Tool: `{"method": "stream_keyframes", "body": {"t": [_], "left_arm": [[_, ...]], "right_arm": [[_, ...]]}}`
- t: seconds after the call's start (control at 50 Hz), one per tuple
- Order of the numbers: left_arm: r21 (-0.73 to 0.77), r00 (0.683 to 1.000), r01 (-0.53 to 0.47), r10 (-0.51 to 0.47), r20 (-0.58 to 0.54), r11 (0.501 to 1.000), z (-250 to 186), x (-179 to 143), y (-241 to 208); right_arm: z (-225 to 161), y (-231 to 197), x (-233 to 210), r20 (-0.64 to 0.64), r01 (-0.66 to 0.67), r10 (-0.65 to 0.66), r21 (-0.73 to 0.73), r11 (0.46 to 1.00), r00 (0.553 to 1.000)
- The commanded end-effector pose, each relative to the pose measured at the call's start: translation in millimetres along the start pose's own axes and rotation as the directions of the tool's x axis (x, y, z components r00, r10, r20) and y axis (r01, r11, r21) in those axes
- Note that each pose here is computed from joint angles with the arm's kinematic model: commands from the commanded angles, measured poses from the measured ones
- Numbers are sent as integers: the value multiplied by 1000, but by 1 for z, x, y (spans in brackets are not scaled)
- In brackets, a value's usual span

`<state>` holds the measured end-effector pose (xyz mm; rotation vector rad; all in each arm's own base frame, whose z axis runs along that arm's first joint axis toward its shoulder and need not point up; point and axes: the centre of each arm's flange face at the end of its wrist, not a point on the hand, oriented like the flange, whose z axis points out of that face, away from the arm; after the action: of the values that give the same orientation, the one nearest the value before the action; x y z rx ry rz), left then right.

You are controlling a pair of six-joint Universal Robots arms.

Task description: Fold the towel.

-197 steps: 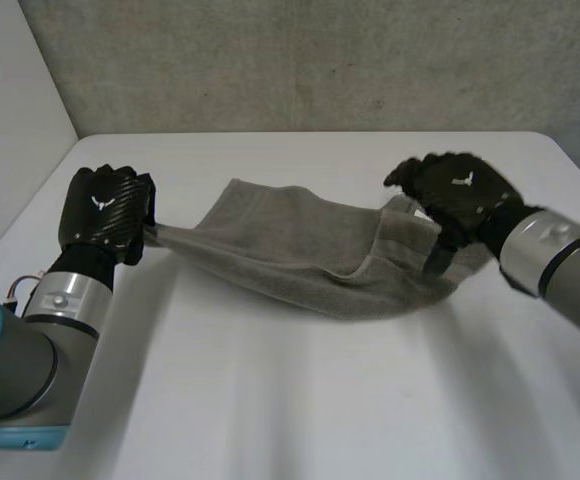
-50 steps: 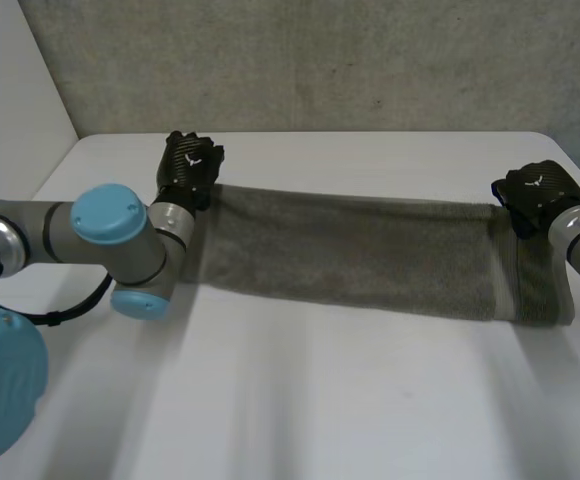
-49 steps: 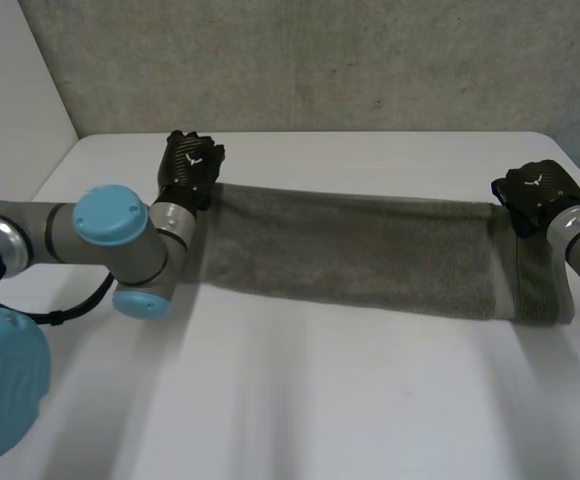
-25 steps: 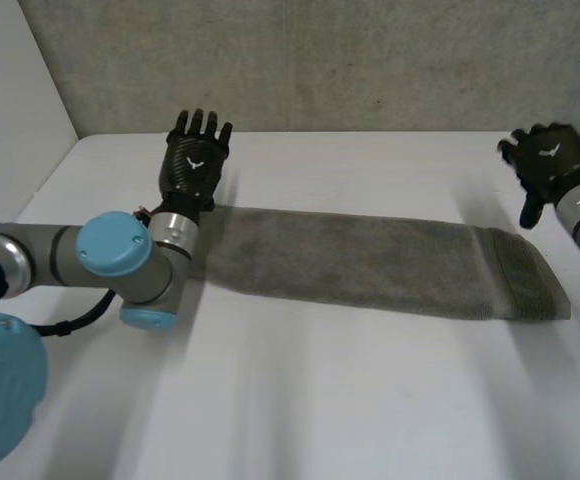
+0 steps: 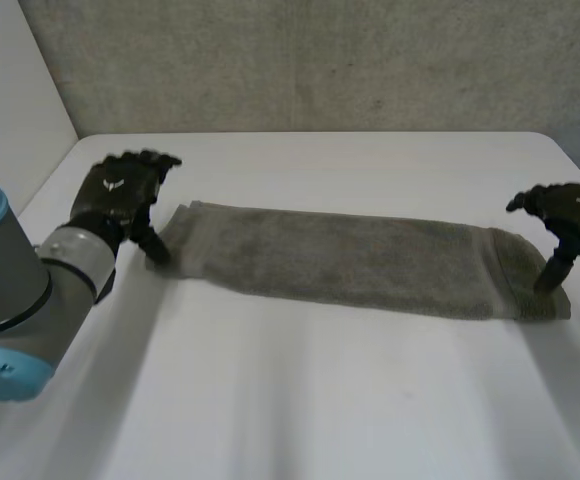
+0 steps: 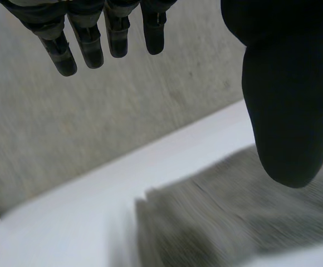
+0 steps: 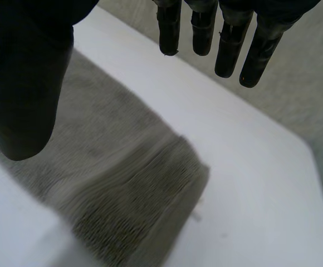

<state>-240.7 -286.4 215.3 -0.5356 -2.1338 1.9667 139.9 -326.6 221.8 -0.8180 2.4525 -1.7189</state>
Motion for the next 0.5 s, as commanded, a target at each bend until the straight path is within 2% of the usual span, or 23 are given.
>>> {"method": "stream_keyframes", "body": {"t": [0.02,0.12,0.34,0.42,0.46,0.5], "left_arm": [[-123,999,44,-45,-7,991,-17,3,26],[-120,999,48,-49,0,992,-18,2,33],[-112,999,49,-50,-4,992,-21,3,38],[-110,998,49,-53,-38,993,-22,7,38],[-114,994,49,-59,-89,992,-24,13,39],[-114,994,49,-59,-90,992,-24,13,39]], "right_arm": [[16,34,1,32,-41,43,-43,998,999],[34,58,2,29,-48,50,-69,996,998],[47,78,-1,43,-11,16,-97,995,999],[50,80,0,44,-5,10,-97,995,999],[51,81,0,41,-4,8,-96,995,999],[53,82,13,-5,-5,4,-90,996,1000]]}}
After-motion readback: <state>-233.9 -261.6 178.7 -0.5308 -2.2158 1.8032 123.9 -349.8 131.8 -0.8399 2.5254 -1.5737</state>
